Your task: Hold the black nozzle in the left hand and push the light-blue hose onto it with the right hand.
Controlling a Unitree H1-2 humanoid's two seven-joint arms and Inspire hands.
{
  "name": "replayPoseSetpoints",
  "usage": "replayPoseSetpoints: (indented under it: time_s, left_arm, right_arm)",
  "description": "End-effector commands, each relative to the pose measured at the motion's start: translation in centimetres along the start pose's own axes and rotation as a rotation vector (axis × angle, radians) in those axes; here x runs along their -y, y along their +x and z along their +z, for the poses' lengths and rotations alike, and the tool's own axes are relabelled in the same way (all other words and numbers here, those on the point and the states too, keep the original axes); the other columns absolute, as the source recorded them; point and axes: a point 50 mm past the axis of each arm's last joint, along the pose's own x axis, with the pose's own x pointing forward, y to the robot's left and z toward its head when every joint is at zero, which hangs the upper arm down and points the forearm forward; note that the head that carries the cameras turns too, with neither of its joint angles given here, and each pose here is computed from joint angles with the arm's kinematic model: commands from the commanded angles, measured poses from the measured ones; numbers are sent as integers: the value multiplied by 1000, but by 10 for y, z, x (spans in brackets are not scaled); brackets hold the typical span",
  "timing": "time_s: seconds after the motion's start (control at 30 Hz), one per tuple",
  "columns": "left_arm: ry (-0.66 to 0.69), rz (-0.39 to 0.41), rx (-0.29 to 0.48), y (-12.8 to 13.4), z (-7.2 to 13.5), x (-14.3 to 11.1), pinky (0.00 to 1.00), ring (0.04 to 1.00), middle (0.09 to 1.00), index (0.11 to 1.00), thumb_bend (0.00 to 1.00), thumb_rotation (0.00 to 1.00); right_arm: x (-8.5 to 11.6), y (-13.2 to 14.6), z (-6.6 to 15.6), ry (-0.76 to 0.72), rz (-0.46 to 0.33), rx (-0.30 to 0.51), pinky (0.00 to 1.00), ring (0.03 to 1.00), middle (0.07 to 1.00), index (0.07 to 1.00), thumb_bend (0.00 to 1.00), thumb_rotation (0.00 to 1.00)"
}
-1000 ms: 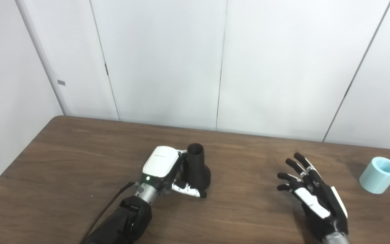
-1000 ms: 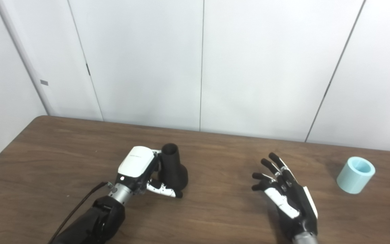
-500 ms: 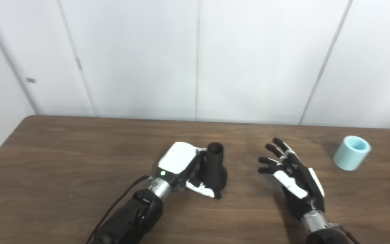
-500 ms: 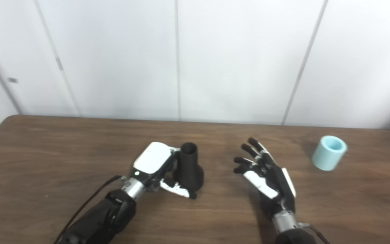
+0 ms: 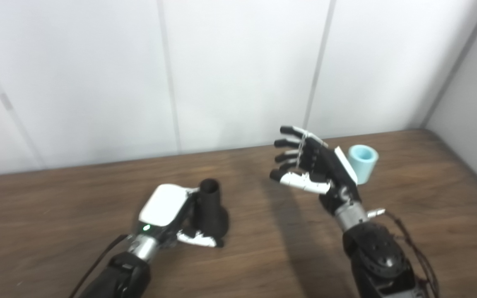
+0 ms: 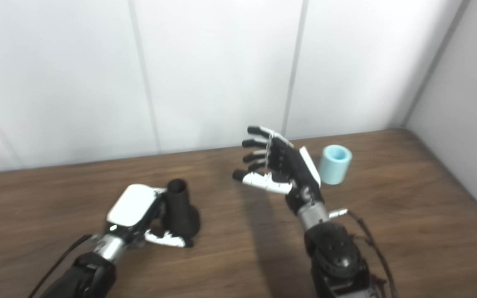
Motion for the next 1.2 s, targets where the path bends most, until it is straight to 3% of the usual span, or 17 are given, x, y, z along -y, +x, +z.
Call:
replayPoseSetpoints:
  time_s: [0.0,0.1,0.23,0.43,0.57,0.7,0.87,1.0,1.17]
  left_arm:
    - [-59,-254,-46,-69,-1,67,295,388,403,497,522,0]
    - [-58,-269,-48,-70,-6,66,305,397,399,497,522,0]
    - [-49,-283,-48,-72,-12,64,326,415,408,499,523,0]
    - [-55,-273,-37,-75,-14,64,329,418,414,501,523,0]
    - [-58,-271,-37,-78,-17,63,332,419,406,501,522,0]
    - [-55,-267,-44,-80,-20,62,338,423,407,498,522,0]
    - [-64,-263,-47,-84,-24,63,334,423,414,501,523,0]
    - [-61,-268,-51,-87,-26,64,328,421,421,502,524,0]
    - [-63,-277,-55,-87,-28,61,341,437,427,502,524,0]
  right_arm:
    - [13,10,41,-55,-76,185,515,631,703,755,807,202]
    - [42,16,58,-111,-158,223,523,631,697,758,795,222]
    - [81,23,68,-169,-200,244,496,642,708,754,820,251]
    - [120,38,72,-299,-244,163,656,718,750,771,901,284]
    - [142,50,68,-421,-201,83,809,839,826,811,951,370]
    - [156,63,52,-458,-151,-4,842,904,892,862,999,415]
    - [159,72,26,-430,-97,-108,886,942,913,885,1000,382]
    - [157,75,5,-413,-48,-171,825,928,907,901,975,313]
    - [154,77,-22,-393,-25,-256,870,932,925,918,864,234]
